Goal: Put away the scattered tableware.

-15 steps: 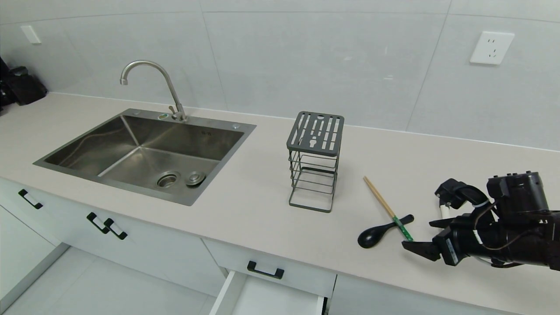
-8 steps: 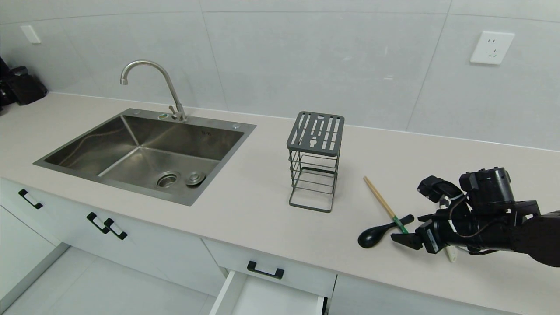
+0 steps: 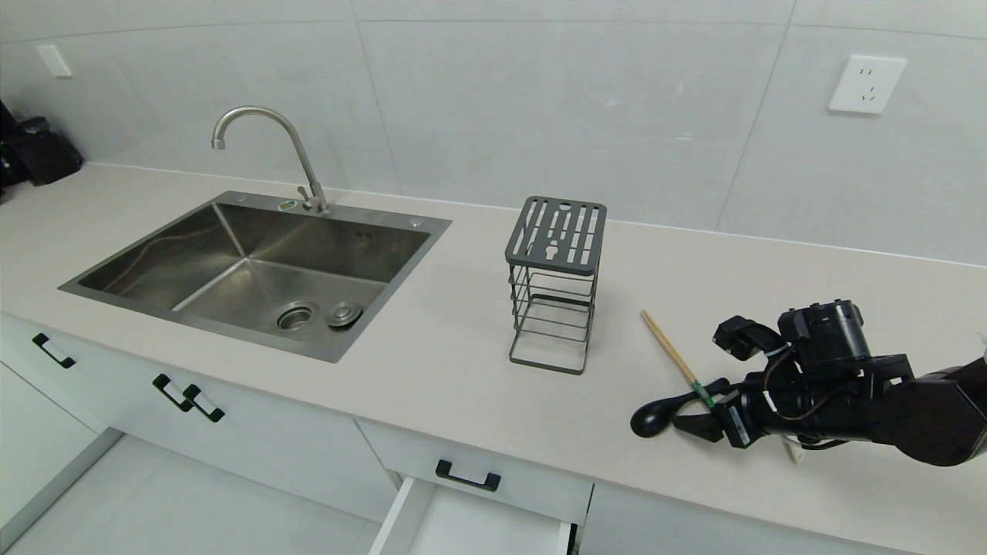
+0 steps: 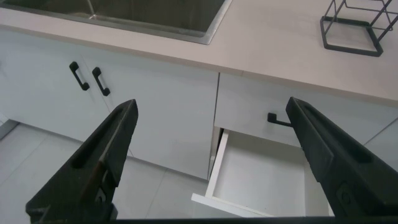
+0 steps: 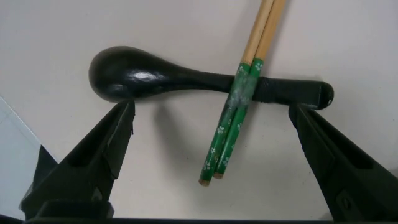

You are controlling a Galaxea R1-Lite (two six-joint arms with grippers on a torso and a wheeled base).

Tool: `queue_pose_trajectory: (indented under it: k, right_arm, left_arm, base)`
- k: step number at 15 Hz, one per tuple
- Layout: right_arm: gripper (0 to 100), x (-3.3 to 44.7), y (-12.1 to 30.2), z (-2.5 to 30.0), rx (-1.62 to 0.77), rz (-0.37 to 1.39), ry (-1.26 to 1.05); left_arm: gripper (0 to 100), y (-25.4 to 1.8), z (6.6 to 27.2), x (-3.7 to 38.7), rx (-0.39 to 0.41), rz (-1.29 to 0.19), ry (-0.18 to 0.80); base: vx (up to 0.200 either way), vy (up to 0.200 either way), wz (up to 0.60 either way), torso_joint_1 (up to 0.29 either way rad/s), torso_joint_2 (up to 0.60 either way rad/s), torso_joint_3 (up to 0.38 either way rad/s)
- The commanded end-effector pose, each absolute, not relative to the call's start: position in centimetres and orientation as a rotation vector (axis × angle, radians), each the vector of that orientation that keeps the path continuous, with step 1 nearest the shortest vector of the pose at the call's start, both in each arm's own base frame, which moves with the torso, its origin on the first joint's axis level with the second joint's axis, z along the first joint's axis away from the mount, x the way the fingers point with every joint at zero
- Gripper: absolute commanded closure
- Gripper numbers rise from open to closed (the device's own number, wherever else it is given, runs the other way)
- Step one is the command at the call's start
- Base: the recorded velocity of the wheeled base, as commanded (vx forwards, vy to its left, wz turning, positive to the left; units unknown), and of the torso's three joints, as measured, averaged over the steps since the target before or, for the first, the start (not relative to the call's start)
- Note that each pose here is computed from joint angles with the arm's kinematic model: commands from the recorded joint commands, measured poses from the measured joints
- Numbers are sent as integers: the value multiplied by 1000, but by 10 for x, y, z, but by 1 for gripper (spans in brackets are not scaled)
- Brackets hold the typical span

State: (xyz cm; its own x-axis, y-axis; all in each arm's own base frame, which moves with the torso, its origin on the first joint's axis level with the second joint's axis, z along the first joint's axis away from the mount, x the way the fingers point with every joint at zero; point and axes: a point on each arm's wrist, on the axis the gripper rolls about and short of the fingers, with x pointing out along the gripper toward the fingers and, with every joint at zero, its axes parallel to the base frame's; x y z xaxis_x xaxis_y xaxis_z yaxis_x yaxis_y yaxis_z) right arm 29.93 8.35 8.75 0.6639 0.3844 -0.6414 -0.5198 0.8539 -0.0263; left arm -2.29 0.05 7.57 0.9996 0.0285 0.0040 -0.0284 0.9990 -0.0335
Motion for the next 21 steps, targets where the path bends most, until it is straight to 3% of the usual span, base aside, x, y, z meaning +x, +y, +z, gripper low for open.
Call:
queue_pose_trajectory:
  k: [1, 4, 5, 13, 21]
  right_arm:
    - [0, 300, 84, 87, -217, 514, 674]
    - [0, 303, 84, 84, -204, 481, 686]
    - [100, 306, 84, 83, -198, 473, 689]
    - [100, 300, 68, 105, -193, 404, 622]
    - [100, 209, 50, 139, -206, 406, 433]
  left_arm:
    - [0, 1, 76, -23, -34, 29, -4]
    - [0, 1, 76, -23, -34, 31, -4]
    - [0, 1, 76, -23, -35, 29, -4]
    - [0, 1, 76, -23, -34, 29, -4]
    - [0, 1, 76, -23, -35, 31, -4]
  base:
    - [0, 0, 0, 0, 0, 0]
    - [0, 0, 0, 0, 0, 0]
    - [0, 0, 0, 0, 0, 0]
    - [0, 0, 0, 0, 0, 0]
    - [0, 0, 0, 0, 0, 0]
